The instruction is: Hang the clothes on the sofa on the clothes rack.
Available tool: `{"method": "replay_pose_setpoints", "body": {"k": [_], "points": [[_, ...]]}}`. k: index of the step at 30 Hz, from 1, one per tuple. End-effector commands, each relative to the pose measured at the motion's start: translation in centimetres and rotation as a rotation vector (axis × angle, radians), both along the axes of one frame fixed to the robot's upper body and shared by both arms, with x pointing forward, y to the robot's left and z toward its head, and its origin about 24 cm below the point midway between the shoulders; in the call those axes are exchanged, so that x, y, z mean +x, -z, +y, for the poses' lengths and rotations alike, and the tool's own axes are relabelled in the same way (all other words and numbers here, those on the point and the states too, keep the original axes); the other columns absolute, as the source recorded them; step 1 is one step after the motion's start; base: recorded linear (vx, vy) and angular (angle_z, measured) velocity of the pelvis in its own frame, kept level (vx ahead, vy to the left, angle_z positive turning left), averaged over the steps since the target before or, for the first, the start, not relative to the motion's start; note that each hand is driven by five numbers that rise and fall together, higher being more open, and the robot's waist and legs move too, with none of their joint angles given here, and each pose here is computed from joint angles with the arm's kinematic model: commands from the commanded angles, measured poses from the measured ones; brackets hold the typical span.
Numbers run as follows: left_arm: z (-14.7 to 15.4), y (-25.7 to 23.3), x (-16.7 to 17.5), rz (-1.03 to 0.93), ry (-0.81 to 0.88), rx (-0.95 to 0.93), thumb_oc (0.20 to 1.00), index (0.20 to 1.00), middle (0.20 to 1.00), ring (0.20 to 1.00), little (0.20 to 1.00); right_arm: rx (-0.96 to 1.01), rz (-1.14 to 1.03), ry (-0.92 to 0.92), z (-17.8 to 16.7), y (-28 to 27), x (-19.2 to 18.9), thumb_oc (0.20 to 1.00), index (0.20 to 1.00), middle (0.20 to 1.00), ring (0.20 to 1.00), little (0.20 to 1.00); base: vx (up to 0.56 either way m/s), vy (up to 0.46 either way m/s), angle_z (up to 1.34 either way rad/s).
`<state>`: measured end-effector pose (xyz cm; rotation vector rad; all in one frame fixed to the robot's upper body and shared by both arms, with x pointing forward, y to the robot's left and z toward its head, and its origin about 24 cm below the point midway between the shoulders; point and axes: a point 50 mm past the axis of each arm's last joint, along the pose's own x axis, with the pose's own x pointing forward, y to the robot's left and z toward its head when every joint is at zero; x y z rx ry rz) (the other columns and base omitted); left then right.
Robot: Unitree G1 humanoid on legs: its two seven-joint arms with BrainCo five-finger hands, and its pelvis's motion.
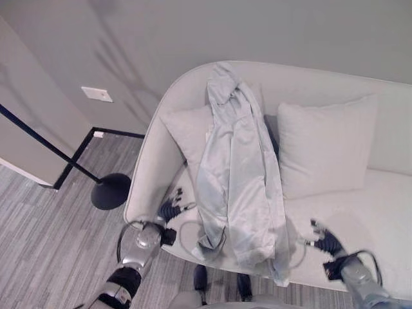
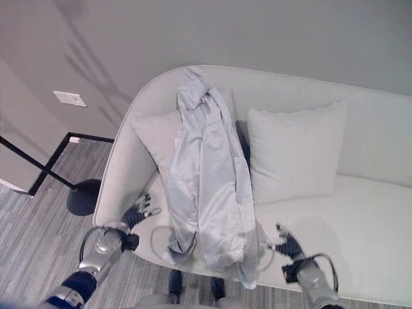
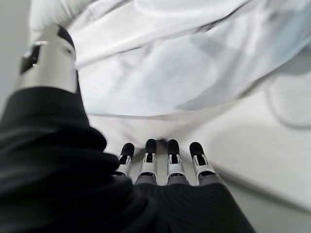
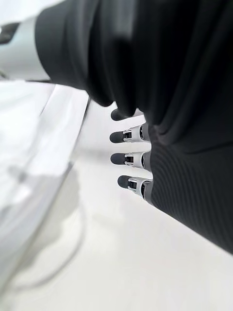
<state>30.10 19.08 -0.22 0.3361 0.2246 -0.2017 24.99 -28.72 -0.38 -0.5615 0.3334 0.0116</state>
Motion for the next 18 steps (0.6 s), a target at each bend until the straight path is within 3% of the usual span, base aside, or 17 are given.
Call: {"method": "replay_pose_setpoints", "body": {"k": [1, 2, 3, 7, 8, 18], "points": [[-0.5, -0.6, 1.0, -0.051, -0.015, 0.004, 1.0, 1.0, 1.0, 1.0, 1.0, -0.018, -0.056, 0.039, -0.6, -0.7, 0.5, 1.0, 1.0, 1.0, 1.0, 1.0, 0.0, 0.0, 0.0], [-0.5, -0.6, 1.0, -0.051, -0.015, 0.004, 1.0, 1.0, 1.0, 1.0, 1.0, -0.018, -0.056, 0.039, -0.6, -0.7, 0.5, 1.0, 1.0, 1.0, 1.0, 1.0, -0.09, -0.039, -0.02], [-3.1, -8.2, 6.1, -0.288, 0.053, 0.041, 1.0, 1.0, 1.0, 1.0, 1.0, -0.098, -0.333, -0.025, 0.6, -8.9, 7.1, 1.0, 1.0, 1.0, 1.0, 1.0, -0.09, -0.039, -0.08], [-3.4, -12.3, 8.2, -0.391, 0.058, 0.11, 1.0, 1.0, 1.0, 1.0, 1.0, -0.144, -0.444, -0.043, 1.4, -13.5, 10.0, 1.0, 1.0, 1.0, 1.0, 1.0, -0.04, -0.016, -0.02], [-3.2, -15.6, 9.6, -0.466, 0.043, 0.181, 1.0, 1.0, 1.0, 1.0, 1.0, -0.18, -0.543, -0.075, 2.6, -17.4, 11.8, 1.0, 1.0, 1.0, 1.0, 1.0, -0.02, -0.002, 0.06], [-2.2, -23.6, 11.2, -0.654, -0.063, 0.215, 1.0, 1.0, 1.0, 1.0, 1.0, -0.271, -0.73, -0.117, 5.3, -26.4, 14.4, 1.0, 1.0, 1.0, 1.0, 1.0, -0.01, -0.011, 0.04]]}}
